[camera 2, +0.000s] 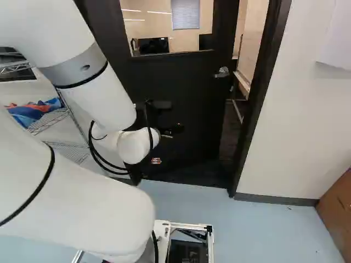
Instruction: Open the door and move inside
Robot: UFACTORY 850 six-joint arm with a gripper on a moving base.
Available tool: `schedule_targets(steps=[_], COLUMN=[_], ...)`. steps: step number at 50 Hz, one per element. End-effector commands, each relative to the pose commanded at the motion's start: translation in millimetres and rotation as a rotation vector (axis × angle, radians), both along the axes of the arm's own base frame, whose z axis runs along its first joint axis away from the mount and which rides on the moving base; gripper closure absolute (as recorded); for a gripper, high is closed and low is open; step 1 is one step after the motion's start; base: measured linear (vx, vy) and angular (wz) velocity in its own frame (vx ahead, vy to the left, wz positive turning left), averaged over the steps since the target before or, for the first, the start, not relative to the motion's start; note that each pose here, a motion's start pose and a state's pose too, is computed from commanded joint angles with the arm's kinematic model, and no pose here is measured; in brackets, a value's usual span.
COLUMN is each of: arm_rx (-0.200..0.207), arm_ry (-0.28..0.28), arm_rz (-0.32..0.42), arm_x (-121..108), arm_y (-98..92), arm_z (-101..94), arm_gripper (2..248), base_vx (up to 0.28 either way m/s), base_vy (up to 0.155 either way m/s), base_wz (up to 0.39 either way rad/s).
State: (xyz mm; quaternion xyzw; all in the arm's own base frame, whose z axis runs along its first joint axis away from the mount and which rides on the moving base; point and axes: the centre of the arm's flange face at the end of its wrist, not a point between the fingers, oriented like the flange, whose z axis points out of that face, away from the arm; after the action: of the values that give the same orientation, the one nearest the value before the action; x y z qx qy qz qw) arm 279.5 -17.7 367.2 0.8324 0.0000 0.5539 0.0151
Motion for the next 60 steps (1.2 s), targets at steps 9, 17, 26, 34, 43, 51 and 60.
schedule_targets(steps=[9,17,26,34,43,51,60], arm_rx=[0.0,0.0,0.0,0.0,0.0,0.0,0.0], arm_ry=[0.0,0.0,0.0,0.0,0.0,0.0,0.0], arm_rz=[0.0,0.0,0.0,0.0,0.0,0.0,0.0], arm_x=[0.0,0.0,0.0,0.0,0.0,0.0,0.0], arm_y=[0.0,0.0,0.0,0.0,0.0,0.0,0.0], arm_z=[0.0,0.0,0.0,0.0,0.0,0.0,0.0], arm_gripper=[3,3,3,3,3,3,3], base_vx=[0.102,0.107,0.108,0.109,0.115,0.109,0.106], base_vy=[0.057,0.058,0.059,0.057,0.053,0.041,0.031], base_wz=[-0.013,-0.015,-0.015,-0.015,-0.012,-0.011,-0.011])
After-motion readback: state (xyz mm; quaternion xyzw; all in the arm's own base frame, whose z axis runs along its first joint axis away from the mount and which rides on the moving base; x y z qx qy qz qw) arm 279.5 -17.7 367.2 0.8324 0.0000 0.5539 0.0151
